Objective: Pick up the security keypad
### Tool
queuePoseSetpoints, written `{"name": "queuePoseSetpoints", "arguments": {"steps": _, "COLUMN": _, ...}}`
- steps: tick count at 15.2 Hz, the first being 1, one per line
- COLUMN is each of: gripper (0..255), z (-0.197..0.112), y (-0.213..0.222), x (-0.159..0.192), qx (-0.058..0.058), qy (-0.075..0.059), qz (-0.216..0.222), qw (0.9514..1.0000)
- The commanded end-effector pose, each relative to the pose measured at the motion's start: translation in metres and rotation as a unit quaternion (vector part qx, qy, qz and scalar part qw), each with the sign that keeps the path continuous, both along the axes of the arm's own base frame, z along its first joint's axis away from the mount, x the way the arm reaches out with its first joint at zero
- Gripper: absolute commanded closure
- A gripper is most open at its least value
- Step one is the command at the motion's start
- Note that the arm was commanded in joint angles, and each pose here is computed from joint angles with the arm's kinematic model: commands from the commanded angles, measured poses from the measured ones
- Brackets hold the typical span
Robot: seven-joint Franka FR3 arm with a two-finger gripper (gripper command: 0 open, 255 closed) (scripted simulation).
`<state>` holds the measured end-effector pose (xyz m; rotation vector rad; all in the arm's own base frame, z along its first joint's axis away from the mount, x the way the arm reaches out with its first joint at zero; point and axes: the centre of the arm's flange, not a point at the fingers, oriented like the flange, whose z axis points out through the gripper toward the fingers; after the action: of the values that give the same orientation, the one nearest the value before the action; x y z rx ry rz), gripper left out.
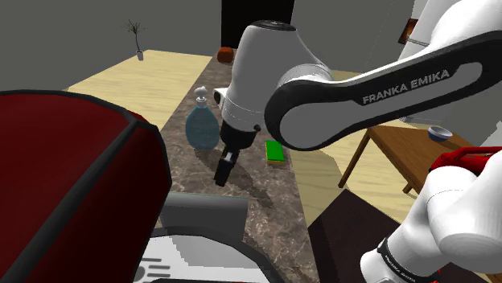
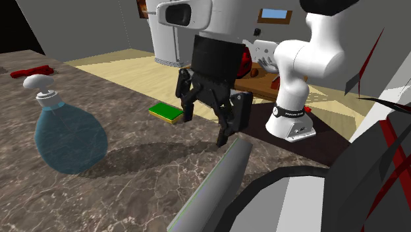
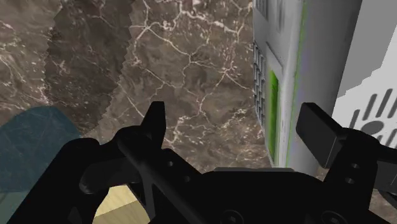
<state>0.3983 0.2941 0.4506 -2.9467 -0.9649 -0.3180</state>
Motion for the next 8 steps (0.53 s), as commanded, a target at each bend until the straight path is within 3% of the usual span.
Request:
{"name": "queuePoseSetpoints", "arguments": {"steps": 1, "gripper": 0, "z": -0.011, "y": 0.026, "x": -0.001, "qx": 0.002, "qy": -0.009, "qz": 0.026, "qw": 0.9996}}
{"name": "queuePoseSetpoints", "arguments": {"steps": 6, "gripper": 0, "z": -0.037, "y": 0.081, "x": -0.008, "qx": 0.004, "qy": -0.03, "qz": 0.088, "qw": 0.9956}}
{"name": "queuePoseSetpoints", "arguments": {"steps": 8, "gripper": 0, "z": -0.048, "y": 0.081, "x": -0.008, "qx": 0.004, "qy": -0.03, "qz": 0.088, "qw": 0.9956}}
